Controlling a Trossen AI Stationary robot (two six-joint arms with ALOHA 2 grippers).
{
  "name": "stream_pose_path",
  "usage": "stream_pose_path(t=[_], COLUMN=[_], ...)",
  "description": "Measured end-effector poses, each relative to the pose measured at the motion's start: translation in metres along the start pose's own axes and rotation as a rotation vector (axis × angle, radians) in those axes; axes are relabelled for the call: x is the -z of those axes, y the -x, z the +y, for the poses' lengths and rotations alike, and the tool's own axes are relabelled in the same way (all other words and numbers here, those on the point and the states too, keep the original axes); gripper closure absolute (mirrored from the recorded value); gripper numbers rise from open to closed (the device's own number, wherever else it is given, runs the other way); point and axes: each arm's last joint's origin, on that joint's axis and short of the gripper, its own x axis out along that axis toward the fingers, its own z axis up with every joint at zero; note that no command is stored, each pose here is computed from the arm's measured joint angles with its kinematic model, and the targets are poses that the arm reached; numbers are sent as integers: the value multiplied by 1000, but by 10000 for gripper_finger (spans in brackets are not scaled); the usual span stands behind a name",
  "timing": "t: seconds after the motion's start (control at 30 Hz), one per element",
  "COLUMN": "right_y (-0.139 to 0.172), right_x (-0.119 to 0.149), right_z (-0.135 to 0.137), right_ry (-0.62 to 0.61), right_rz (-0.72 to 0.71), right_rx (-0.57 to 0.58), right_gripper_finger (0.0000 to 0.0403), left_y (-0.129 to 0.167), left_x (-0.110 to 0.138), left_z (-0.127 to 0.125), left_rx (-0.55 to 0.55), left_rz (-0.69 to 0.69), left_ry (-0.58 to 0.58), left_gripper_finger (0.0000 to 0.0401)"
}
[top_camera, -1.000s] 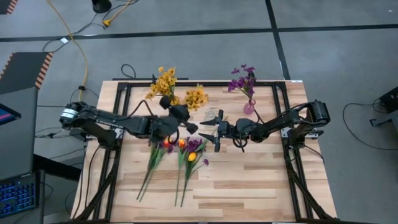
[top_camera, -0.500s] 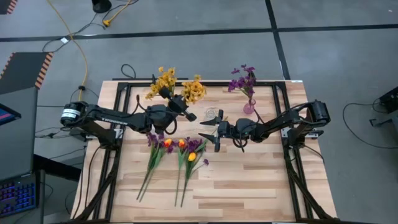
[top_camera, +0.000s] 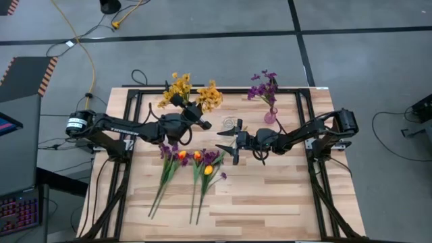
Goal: Sort flowers into vase by color
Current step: Put the yellow flowers into the yellow vase
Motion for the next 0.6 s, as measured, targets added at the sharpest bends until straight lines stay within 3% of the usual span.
stream_pose_path(t=[0.6], right_y=[0], right_x=[0], right_z=[0], right_ry=[0], right_rz=[0], right_rx=[0], right_gripper_finger=[148], left_y=[-8], left_x=[10], left_z=[3], left_rx=[-17], left_rz=[69], left_ry=[-35], left_gripper_finger=[401])
